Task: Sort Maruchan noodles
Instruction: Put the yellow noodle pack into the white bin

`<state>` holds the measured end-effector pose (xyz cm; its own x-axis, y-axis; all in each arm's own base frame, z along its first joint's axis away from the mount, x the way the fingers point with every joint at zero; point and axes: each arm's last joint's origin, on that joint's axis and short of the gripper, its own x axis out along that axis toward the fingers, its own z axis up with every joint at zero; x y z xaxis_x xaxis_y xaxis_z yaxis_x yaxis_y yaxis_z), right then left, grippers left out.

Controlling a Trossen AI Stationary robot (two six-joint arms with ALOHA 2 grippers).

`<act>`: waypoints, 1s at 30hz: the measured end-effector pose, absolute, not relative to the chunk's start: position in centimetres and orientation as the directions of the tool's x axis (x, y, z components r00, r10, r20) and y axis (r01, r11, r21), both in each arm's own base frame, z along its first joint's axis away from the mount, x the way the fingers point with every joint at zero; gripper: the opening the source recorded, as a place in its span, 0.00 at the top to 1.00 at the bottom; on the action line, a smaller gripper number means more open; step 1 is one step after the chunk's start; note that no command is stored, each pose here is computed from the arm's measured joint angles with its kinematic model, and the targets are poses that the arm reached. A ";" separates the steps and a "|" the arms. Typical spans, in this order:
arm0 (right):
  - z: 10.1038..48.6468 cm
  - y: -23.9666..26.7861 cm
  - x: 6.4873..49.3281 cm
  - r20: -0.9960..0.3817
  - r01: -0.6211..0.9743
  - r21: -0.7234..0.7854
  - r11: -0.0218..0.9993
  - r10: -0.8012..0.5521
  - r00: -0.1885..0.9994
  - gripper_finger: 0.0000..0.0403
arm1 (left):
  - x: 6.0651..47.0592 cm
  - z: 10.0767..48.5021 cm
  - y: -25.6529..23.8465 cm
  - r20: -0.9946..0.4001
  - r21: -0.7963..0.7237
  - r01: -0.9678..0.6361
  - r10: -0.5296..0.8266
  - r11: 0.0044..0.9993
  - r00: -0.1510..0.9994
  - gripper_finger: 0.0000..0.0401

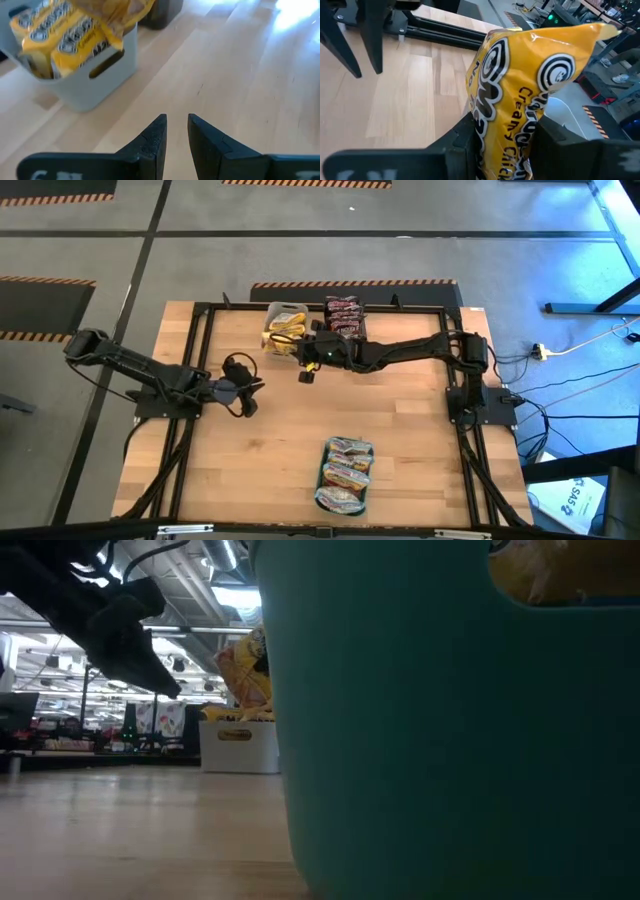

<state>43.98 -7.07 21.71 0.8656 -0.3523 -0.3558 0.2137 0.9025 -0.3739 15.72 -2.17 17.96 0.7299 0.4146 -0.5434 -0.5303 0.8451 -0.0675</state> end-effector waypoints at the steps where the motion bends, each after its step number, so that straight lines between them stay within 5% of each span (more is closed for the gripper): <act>1: 21.8 -7.1 44.0 -0.353 0.215 -0.373 0.902 -0.352 0.867 0.73 | 15.8 18.1 -2.1 -0.536 -0.064 -0.525 0.415 0.848 0.735 0.82; 16: 28.8 -9.0 39.4 -0.362 0.237 -0.383 0.893 -0.381 0.851 0.73 | 18.0 18.9 4.7 -0.465 -0.036 -0.429 0.365 0.903 0.807 0.82; 30: 28.4 -11.2 38.8 -0.397 0.139 -0.287 0.948 -0.250 0.883 0.73 | 17.5 16.8 10.6 -0.517 -0.008 -0.522 0.443 0.853 0.732 0.82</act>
